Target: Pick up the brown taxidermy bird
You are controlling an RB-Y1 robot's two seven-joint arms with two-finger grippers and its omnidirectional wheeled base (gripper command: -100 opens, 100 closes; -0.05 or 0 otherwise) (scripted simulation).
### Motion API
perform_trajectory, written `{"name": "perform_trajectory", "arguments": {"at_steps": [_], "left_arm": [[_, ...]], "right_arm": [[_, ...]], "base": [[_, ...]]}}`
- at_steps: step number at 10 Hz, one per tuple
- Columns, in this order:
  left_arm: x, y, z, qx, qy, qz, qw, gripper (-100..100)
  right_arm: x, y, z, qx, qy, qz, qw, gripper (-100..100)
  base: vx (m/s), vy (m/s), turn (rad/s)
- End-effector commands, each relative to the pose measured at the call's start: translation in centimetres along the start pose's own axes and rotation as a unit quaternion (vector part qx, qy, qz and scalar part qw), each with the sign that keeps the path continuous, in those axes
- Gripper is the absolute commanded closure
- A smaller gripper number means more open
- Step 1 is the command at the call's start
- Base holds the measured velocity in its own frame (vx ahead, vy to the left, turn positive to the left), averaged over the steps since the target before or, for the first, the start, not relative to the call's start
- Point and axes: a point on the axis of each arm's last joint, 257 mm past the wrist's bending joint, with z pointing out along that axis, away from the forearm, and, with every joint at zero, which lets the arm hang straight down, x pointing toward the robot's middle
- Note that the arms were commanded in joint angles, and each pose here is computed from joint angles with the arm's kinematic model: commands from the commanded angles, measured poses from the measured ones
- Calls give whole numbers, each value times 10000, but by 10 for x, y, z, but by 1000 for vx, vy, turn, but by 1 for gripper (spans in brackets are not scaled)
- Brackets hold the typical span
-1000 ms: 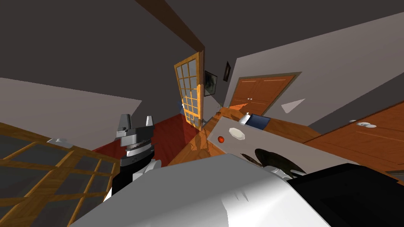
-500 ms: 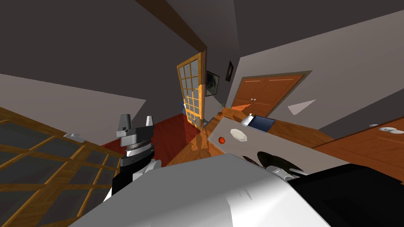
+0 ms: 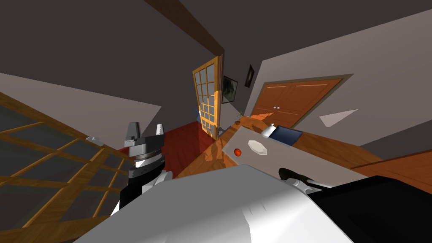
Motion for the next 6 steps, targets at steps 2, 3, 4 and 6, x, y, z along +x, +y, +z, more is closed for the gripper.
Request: {"name": "perform_trajectory", "arguments": {"at_steps": [2, 3, 4, 6], "left_arm": [[0, 0, 0, 0, 0, 0, 10000, 0], [0, 0, 0, 0, 0, 0, 10000, 0], [0, 0, 0, 0, 0, 0, 10000, 0], [0, 0, 0, 0, -1, 0, 10000, 0]], "right_arm": [[-2, 13, 4, -46, 48, -163, 9998, -100], [-2, 13, 4, -46, 48, -163, 9998, -100], [-2, 13, 4, -46, 48, -163, 9998, -100], [-2, 13, 4, -46, 47, -170, 9998, 0]], "base": [[25, -116, 122], [20, -72, 31], [10, -16, -9], [0, 0, 0]]}}
